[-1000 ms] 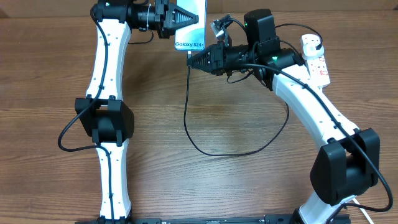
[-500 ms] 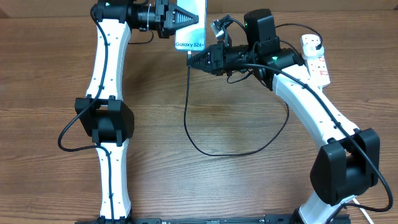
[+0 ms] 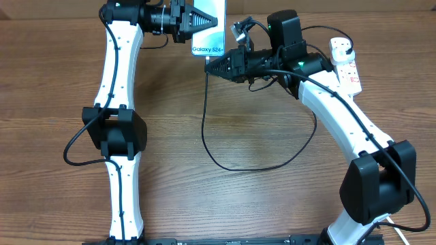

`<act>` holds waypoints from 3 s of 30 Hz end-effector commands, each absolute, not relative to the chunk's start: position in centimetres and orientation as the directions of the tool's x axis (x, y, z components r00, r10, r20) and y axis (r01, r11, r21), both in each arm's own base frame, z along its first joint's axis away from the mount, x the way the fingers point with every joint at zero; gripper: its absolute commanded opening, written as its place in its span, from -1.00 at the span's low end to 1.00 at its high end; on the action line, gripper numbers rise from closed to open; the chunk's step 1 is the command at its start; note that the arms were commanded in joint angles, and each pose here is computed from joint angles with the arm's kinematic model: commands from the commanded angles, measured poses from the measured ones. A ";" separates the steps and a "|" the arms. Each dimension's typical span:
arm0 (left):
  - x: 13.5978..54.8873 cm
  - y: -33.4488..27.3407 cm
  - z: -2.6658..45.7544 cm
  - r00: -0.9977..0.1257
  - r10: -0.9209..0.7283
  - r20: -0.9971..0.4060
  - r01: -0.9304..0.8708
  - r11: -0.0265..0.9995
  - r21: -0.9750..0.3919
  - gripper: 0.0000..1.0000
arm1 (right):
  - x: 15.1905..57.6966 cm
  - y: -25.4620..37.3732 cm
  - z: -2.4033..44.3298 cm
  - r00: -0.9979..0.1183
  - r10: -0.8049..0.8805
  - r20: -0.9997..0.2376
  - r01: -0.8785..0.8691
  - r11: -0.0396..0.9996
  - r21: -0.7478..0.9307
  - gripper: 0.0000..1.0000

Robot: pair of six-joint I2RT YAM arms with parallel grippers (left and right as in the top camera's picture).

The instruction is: Plug charger to phone and switch on socket

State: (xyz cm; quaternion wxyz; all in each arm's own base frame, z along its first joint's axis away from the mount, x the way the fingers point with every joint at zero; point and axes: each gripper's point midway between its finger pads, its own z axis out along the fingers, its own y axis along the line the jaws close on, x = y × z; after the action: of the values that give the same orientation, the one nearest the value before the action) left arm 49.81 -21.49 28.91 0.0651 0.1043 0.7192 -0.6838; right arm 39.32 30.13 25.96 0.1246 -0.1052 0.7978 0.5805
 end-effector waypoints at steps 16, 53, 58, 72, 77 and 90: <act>48.9 -21.7 30.9 -0.951 0.083 -0.298 0.298 -0.017 -0.954 -0.92 | 39.7 29.3 27.8 -0.931 -0.008 -0.365 -0.352 0.287 0.891 -0.92; 48.8 -21.8 30.9 -0.951 0.085 -0.296 0.296 -0.018 -0.955 -0.92 | 40.0 29.4 27.9 -0.932 0.006 -0.363 -0.346 0.290 0.892 -0.92; 48.8 -21.8 30.9 -0.951 0.085 -0.296 0.296 -0.018 -0.955 -0.92 | 39.9 29.6 27.9 -0.933 0.004 -0.360 -0.344 0.291 0.893 -0.92; 48.8 -21.8 30.9 -0.953 0.085 -0.290 0.290 -0.018 -0.957 -0.92 | 40.0 30.0 27.6 -0.930 0.014 -0.367 -0.344 0.314 0.885 -0.92; 48.8 -21.8 30.9 -0.953 0.085 -0.291 0.290 -0.018 -0.957 -0.91 | 40.0 30.0 27.6 -0.930 0.013 -0.367 -0.345 0.314 0.885 -0.92; 48.4 -21.8 30.7 -0.954 0.086 -0.287 0.286 -0.017 -0.958 -0.92 | 40.2 29.3 28.0 -0.929 0.012 -0.371 -0.352 0.290 0.890 -0.92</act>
State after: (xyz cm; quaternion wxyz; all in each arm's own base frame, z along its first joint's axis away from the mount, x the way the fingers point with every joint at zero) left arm 49.51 -21.47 28.86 0.0609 0.1035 0.7176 -0.6860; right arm 39.67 29.97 26.28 0.1290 -0.1012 0.7951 0.5840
